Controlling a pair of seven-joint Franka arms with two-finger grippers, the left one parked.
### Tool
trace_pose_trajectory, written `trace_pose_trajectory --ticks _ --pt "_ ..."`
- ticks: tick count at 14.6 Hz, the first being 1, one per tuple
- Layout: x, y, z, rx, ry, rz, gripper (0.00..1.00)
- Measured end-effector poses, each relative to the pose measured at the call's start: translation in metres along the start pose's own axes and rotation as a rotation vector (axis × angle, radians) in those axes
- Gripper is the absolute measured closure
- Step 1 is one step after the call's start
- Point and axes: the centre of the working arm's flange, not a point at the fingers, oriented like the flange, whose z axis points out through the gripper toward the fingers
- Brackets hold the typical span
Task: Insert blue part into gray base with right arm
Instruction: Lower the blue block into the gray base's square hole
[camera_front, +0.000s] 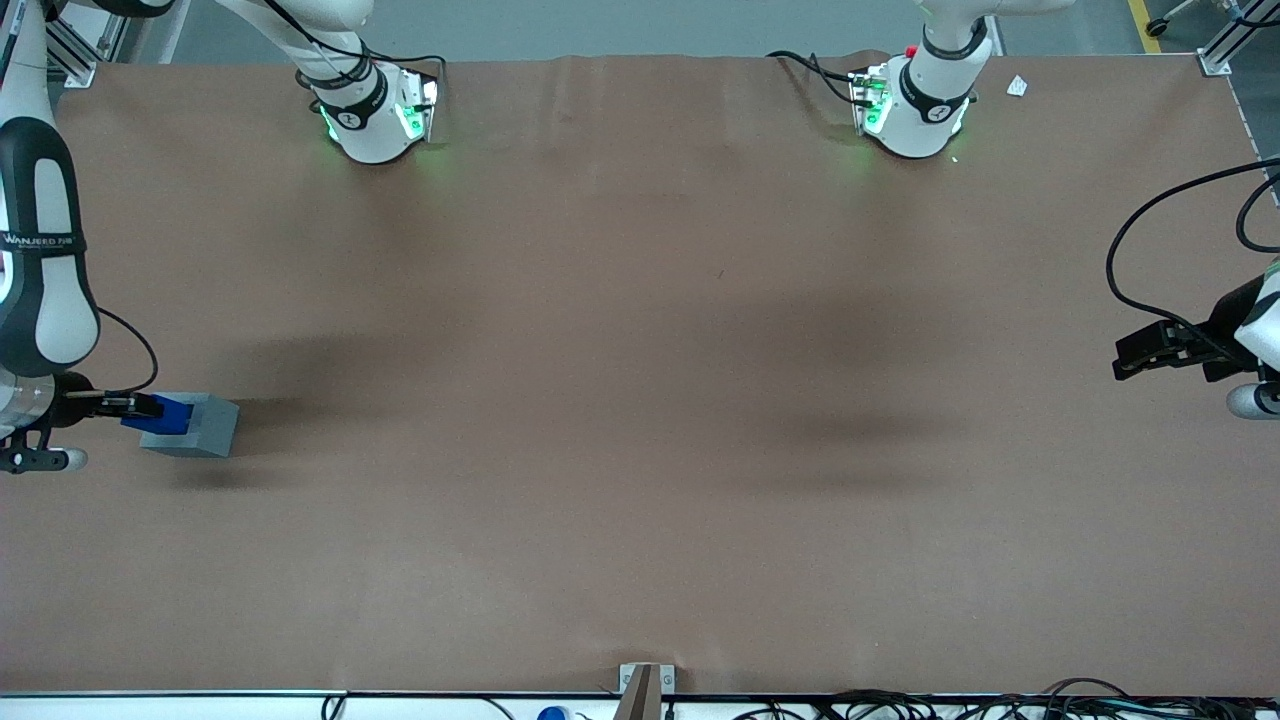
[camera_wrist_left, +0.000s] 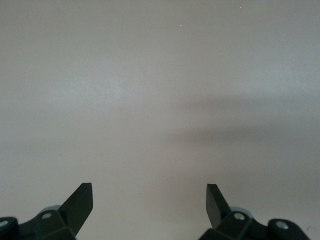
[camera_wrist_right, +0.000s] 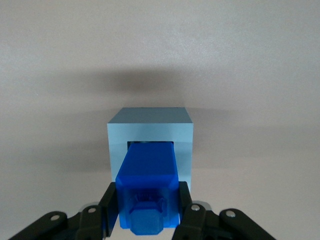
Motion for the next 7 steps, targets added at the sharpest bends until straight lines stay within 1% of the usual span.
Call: trace_pose_trajectory --ticks 7 --pt "0.0012 -0.0013 0.0059 0.003 -0.007 -0.003 0.49"
